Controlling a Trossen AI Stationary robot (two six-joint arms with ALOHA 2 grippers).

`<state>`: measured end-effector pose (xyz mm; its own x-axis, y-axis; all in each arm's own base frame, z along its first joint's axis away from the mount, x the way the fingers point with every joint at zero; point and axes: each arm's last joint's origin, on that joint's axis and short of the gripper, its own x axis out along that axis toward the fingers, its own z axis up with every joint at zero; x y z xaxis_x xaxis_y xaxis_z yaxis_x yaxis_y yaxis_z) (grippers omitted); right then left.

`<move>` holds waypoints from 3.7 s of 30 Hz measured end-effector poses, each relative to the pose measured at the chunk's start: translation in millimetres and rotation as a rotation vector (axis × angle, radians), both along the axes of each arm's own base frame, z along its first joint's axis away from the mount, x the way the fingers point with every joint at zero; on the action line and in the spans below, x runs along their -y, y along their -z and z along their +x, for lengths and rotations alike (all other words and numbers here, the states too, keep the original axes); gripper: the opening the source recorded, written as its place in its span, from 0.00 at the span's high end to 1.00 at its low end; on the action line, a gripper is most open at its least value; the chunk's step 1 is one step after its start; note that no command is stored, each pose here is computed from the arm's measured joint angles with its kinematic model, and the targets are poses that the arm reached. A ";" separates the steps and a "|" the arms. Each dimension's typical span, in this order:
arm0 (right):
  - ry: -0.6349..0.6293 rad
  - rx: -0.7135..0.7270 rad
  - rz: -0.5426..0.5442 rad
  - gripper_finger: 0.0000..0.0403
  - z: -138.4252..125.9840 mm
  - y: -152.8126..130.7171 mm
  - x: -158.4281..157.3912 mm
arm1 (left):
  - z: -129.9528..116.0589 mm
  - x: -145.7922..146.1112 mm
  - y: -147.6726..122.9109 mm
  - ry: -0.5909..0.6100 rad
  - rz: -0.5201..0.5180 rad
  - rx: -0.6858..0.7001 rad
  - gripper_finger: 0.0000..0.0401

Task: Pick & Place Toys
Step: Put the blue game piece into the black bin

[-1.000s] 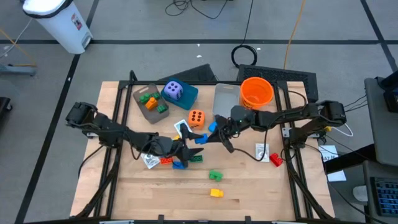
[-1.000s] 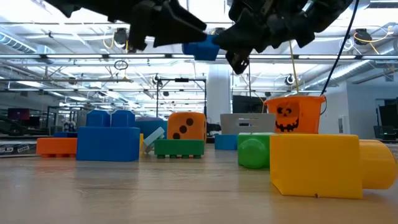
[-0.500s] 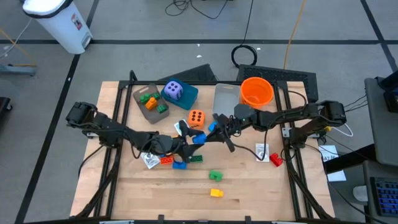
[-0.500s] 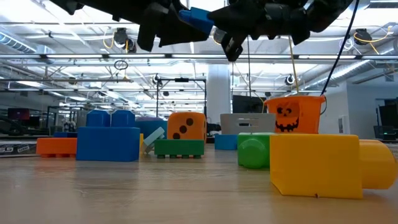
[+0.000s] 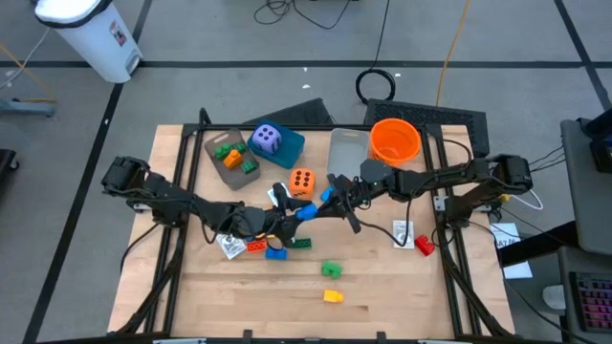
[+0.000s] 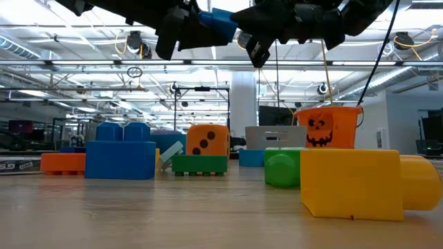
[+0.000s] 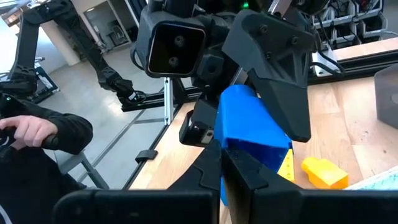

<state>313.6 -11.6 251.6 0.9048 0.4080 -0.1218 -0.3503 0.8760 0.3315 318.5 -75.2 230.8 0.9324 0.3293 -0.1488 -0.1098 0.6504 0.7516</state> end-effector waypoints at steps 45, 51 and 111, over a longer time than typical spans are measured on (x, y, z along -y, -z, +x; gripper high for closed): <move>-0.033 0.004 0.066 0.63 -7.4 3.5 31.7 | -57.8 1.7 -55.9 -0.133 -0.070 -0.028 0.63; -0.060 -0.041 0.042 0.64 -7.2 9.3 23.7 | -102.8 -29.5 -72.8 -0.257 -0.210 -0.072 0.60; 0.127 -0.178 -0.098 0.65 -30.2 66.1 -37.0 | -149.4 -238.5 41.2 -0.861 -1.127 -0.728 0.59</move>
<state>283.4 25.5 185.5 0.9088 0.2709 -0.3174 -0.1792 0.9403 0.2895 169.1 163.3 189.5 0.1582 0.1154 -0.9806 -0.5701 0.8215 0.0047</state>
